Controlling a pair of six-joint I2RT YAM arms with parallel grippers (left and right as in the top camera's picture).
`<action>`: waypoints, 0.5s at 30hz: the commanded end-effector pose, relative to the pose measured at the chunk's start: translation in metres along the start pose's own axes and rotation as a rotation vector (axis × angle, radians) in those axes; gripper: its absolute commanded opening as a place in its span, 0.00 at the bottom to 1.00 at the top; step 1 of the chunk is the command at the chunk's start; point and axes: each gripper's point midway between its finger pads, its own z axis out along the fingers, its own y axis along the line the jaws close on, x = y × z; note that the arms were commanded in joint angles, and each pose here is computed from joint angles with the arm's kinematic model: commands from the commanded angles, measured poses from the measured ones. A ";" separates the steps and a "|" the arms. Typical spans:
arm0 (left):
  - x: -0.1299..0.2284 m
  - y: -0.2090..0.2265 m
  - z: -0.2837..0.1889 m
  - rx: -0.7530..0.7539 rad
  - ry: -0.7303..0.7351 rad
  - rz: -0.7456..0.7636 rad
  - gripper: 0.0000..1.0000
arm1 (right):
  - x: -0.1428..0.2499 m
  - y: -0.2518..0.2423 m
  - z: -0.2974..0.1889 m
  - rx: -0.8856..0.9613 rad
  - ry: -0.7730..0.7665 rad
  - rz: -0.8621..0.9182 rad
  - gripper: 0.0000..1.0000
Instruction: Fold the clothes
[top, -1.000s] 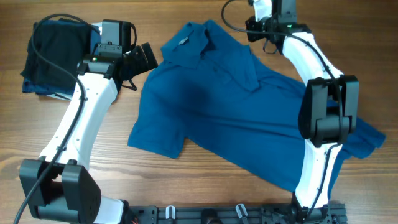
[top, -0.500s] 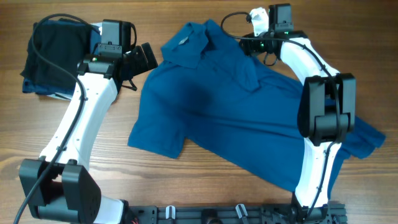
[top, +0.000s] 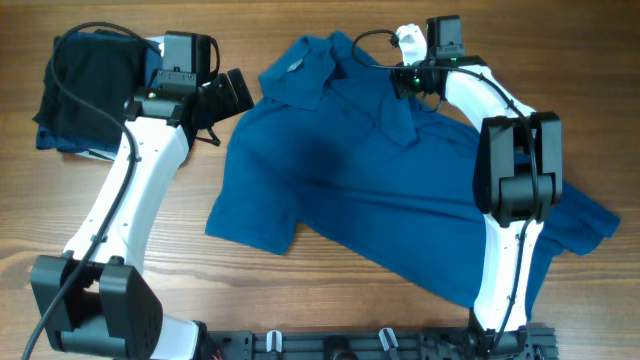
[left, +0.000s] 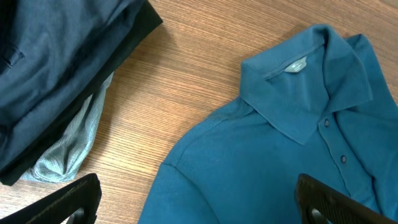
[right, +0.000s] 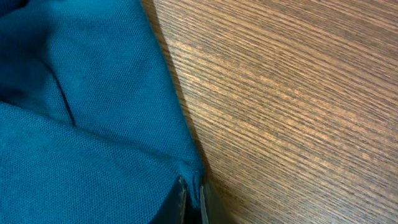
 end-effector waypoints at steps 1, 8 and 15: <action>-0.001 0.001 0.000 0.003 0.001 -0.002 1.00 | -0.014 0.001 -0.008 -0.010 -0.036 0.014 0.04; -0.001 0.001 0.000 0.003 0.001 -0.002 1.00 | -0.066 -0.001 -0.047 0.020 -0.153 -0.026 0.05; -0.001 0.001 0.000 0.003 0.001 -0.002 1.00 | -0.089 -0.004 -0.063 0.042 -0.212 -0.045 0.04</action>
